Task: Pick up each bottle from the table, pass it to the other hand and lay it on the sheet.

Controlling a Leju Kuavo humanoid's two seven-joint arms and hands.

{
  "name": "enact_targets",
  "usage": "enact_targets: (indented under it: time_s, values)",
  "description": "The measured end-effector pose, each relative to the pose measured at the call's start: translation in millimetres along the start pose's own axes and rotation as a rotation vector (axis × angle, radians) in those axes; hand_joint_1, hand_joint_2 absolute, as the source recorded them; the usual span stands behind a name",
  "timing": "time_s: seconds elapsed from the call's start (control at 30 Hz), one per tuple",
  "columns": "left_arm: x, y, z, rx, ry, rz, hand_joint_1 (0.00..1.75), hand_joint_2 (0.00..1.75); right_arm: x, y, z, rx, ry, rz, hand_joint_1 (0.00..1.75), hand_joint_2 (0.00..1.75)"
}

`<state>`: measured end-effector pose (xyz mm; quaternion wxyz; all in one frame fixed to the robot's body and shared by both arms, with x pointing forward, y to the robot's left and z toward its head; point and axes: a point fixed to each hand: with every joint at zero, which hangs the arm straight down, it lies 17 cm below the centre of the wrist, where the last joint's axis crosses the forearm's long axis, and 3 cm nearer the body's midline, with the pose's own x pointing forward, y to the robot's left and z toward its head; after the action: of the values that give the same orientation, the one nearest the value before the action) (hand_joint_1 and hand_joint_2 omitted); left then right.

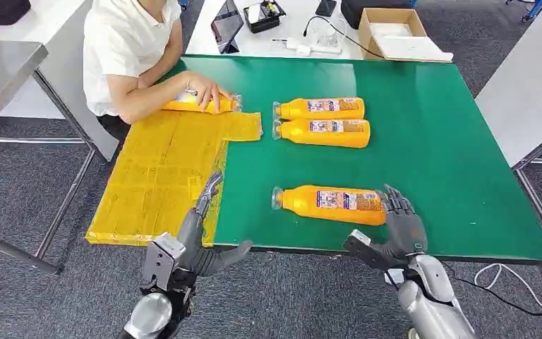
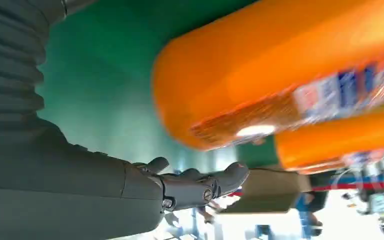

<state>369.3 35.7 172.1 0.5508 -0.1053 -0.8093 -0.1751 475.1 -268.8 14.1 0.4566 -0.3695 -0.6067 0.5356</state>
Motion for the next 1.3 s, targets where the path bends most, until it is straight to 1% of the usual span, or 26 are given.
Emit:
enact_targets:
  time_s: [0.17,0.47,0.57,0.67,0.93,1.03,1.07,1.1,1.13,1.17,1.23,1.27,1.3]
  values:
    - [5.2,-3.7,-4.3,-0.010,-0.014,0.009,0.00,1.75,5.1,1.3,-13.3,0.036,-0.020,0.026,0.00,1.75]
    - [9.4,-6.9,-9.2,-0.017,-0.026,0.025,0.00,1.75,14.1,4.9,-26.9,0.082,-0.044,0.051,0.00,1.75]
    - [8.9,-6.6,-9.4,-0.016,-0.025,0.030,0.00,1.75,2.6,11.3,-31.7,0.141,0.024,0.080,0.00,1.75]
    - [8.5,-6.6,-10.0,-0.017,-0.024,0.032,0.00,1.75,-8.2,18.0,-38.7,0.227,0.091,0.052,0.00,1.75]
    - [8.8,-6.2,-10.7,-0.016,-0.025,0.034,0.00,1.75,-10.7,17.9,-45.4,0.257,0.113,0.048,0.00,1.75]
    - [9.1,-6.2,-11.7,-0.019,-0.026,0.036,0.00,1.75,-15.8,24.4,-44.7,0.316,0.142,0.041,0.02,1.75]
    - [9.3,-6.3,-13.0,-0.021,-0.027,0.038,0.00,1.75,-18.7,26.8,-44.5,0.346,0.152,0.038,1.40,1.75]
    - [8.8,-6.6,-14.1,-0.024,-0.027,0.039,0.00,1.75,-21.1,28.0,-44.8,0.370,0.158,0.037,1.40,1.75]
    - [8.6,-7.8,-15.0,-0.032,-0.027,0.043,0.00,1.75,-22.8,26.5,-46.5,0.379,0.161,0.040,1.47,1.75]
    - [8.2,-9.1,-16.6,-0.041,-0.026,0.051,0.00,1.75,-24.5,25.9,-47.6,0.390,0.162,0.045,1.50,1.75]
    - [6.6,-13.3,-19.9,-0.067,-0.022,0.071,0.00,1.75,-28.1,26.2,-47.6,0.409,0.159,0.058,1.50,1.75]
    - [6.2,-14.5,-21.0,-0.074,-0.021,0.074,0.00,1.75,-28.1,25.4,-48.4,0.411,0.154,0.060,1.55,1.75]
    - [5.5,-15.2,-21.7,-0.079,-0.020,0.080,0.00,1.75,-28.3,24.3,-49.2,0.412,0.145,0.063,1.69,1.75]
